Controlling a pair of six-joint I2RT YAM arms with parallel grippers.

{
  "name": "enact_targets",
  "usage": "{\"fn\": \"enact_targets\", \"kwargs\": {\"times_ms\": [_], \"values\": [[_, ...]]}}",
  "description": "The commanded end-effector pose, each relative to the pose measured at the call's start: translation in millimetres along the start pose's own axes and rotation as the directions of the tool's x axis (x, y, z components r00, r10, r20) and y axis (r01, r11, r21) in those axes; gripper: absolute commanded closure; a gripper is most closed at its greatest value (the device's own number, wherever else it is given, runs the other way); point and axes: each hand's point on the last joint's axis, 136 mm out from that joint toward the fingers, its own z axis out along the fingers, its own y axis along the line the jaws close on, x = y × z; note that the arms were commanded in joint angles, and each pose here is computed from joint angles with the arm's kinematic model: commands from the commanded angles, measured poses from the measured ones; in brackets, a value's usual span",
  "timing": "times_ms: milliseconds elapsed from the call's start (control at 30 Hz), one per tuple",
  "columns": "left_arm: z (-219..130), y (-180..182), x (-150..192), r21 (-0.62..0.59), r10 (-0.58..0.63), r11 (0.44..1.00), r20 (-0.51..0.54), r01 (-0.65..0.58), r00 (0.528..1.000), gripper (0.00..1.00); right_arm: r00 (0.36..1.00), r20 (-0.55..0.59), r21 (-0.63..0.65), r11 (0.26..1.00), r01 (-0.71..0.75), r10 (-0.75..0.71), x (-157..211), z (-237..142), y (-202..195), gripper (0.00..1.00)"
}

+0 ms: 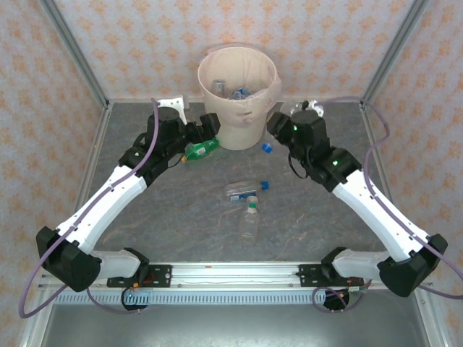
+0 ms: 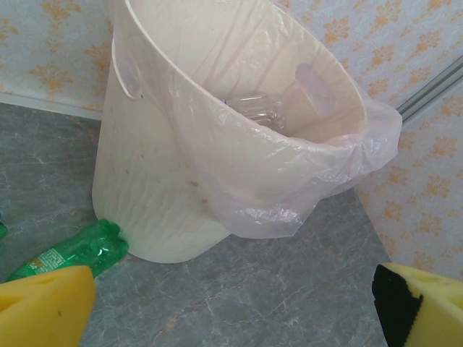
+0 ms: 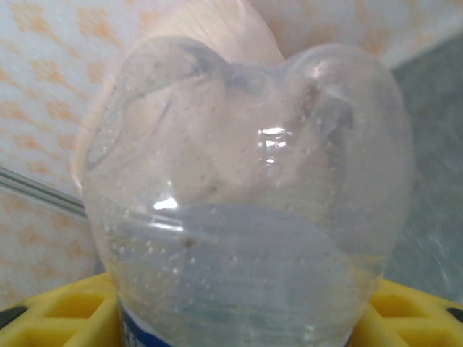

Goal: Put the plastic bottles in the bin

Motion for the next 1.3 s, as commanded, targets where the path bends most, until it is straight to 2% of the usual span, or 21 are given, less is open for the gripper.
{"fn": "enact_targets", "kwargs": {"times_ms": [0, 200, 600, 867, 1267], "values": [[-14, -6, -21, 0.000, 0.026, 1.000, 0.063, -0.026, 0.998, 0.01, 0.990, 0.103, -0.012, 0.995, 0.102, -0.101, -34, 7, 26, 0.42], [-35, 3, -23, -0.034, 0.031, 0.999, 0.090, -0.029, 0.995, 0.01, 0.974, 0.149, -0.051, 0.982, 0.180, -0.170, -63, 32, 73, 0.43], [-71, 21, -21, -0.084, 0.006, 0.996, 0.139, 0.006, 0.990, 0.01, 0.961, 0.139, -0.052, 0.967, 0.248, -0.239, -69, 111, 121, 0.44], [-86, 25, -23, -0.096, -0.004, 0.995, 0.161, 0.020, 0.987, 0.01, 0.972, 0.144, -0.027, 0.981, 0.191, -0.185, -76, 153, 112, 0.44], [-90, 24, -24, -0.092, -0.011, 0.995, 0.160, 0.026, 0.987, 0.01, 0.976, 0.157, 0.006, 0.988, 0.152, -0.151, -83, 183, 93, 0.44]]}}
